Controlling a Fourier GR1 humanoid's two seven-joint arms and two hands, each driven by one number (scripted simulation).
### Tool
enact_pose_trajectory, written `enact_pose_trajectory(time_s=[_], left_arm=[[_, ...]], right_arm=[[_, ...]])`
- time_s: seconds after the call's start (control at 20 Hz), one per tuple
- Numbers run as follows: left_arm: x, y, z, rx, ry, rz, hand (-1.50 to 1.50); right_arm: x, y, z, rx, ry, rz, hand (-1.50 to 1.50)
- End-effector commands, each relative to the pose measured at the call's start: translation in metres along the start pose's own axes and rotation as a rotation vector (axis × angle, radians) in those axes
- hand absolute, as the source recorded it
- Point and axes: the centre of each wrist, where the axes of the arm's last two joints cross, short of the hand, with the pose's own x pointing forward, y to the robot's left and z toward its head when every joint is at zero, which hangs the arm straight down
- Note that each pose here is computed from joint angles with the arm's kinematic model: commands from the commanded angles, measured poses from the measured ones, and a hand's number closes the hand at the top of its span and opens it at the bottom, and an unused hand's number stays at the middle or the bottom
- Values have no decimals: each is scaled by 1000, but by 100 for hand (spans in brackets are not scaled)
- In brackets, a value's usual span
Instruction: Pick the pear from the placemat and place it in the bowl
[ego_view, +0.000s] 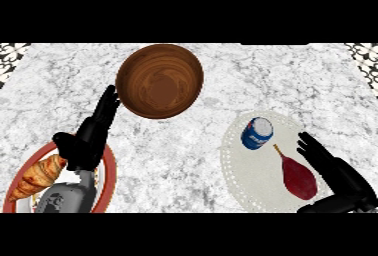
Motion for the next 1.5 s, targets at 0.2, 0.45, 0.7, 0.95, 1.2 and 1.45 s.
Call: enact_pose_trajectory(time_s=[0.2, 0.45, 0.7, 0.95, 1.2, 1.45], left_arm=[[-1, 5, -3, 15, -6, 12, 0], [-10, 2, 0, -10, 5, 4, 0], [6, -10, 0, -2, 8, 11, 0], [-8, -3, 14, 6, 6, 14, 0], [4, -16, -2, -57, -7, -3, 0], [3, -23, -8, -67, -2, -4, 0]], right_arm=[[-21, -10, -17, -7, 49, 148, -150], [-25, 13, -30, 56, 67, 115, -150], [-25, 36, -22, 150, -92, 274, 150], [-14, 49, -25, 177, -110, 247, 150], [73, 196, -81, 353, -313, 510, 150], [88, 275, -75, 408, -343, 587, 150]])
